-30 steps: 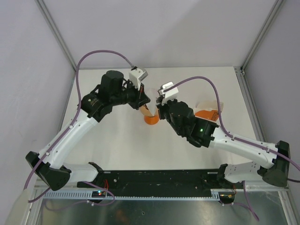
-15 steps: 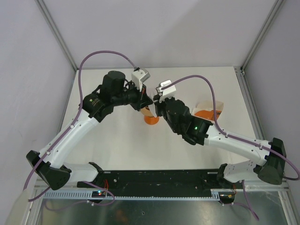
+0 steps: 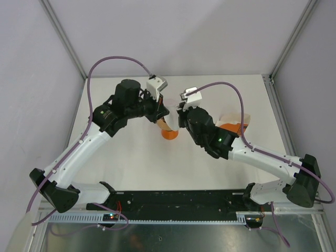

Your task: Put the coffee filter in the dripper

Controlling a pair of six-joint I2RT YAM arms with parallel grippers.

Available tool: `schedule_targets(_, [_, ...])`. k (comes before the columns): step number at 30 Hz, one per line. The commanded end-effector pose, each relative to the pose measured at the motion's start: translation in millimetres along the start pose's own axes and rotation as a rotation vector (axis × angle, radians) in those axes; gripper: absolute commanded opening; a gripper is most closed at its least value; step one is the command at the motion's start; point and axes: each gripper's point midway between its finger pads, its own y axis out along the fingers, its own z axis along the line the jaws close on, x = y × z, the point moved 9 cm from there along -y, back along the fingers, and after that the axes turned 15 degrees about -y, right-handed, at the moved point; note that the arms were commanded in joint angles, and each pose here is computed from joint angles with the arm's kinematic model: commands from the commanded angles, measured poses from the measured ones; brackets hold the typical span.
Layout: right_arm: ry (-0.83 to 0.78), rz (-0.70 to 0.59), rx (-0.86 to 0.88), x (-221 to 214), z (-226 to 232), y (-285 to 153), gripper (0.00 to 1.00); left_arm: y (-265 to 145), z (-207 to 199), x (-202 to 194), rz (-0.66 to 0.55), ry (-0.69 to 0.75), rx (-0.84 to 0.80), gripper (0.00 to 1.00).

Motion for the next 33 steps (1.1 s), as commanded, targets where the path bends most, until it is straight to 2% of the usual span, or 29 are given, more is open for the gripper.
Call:
schedule_targets(1, [0.028, -0.012, -0.106, 8, -15, -12, 0.0, -3, 6, 13, -0.069, 0.077, 0.073, 0.0])
schedule_targets(7, [0.039, -0.068, -0.164, 19, -12, -15, 0.0, -4, 13, 23, -0.106, 0.131, 0.154, 0.01])
schedule_targets(13, [0.068, -0.127, -0.169, 28, -3, -12, 0.0, -1, 6, 26, -0.11, 0.104, 0.09, 0.26])
schedule_targets(15, [0.073, -0.138, -0.164, 29, 0, -12, 0.0, 0, 3, 26, -0.107, 0.083, 0.06, 0.31])
schedule_targets(26, [0.114, -0.174, -0.169, 36, 2, -11, 0.0, 6, -6, 32, -0.141, -0.052, -0.056, 0.39])
schedule_targets(29, [0.149, -0.199, -0.169, 41, 1, -10, 0.0, 8, -6, 34, -0.155, -0.065, -0.054, 0.32])
schedule_targets(31, [0.164, -0.21, -0.164, 43, 1, -11, 0.0, 9, -1, 37, -0.177, -0.053, -0.009, 0.13])
schedule_targets(33, [0.165, -0.206, -0.169, 43, -2, -11, 0.0, 7, 4, 39, -0.204, -0.031, 0.05, 0.03])
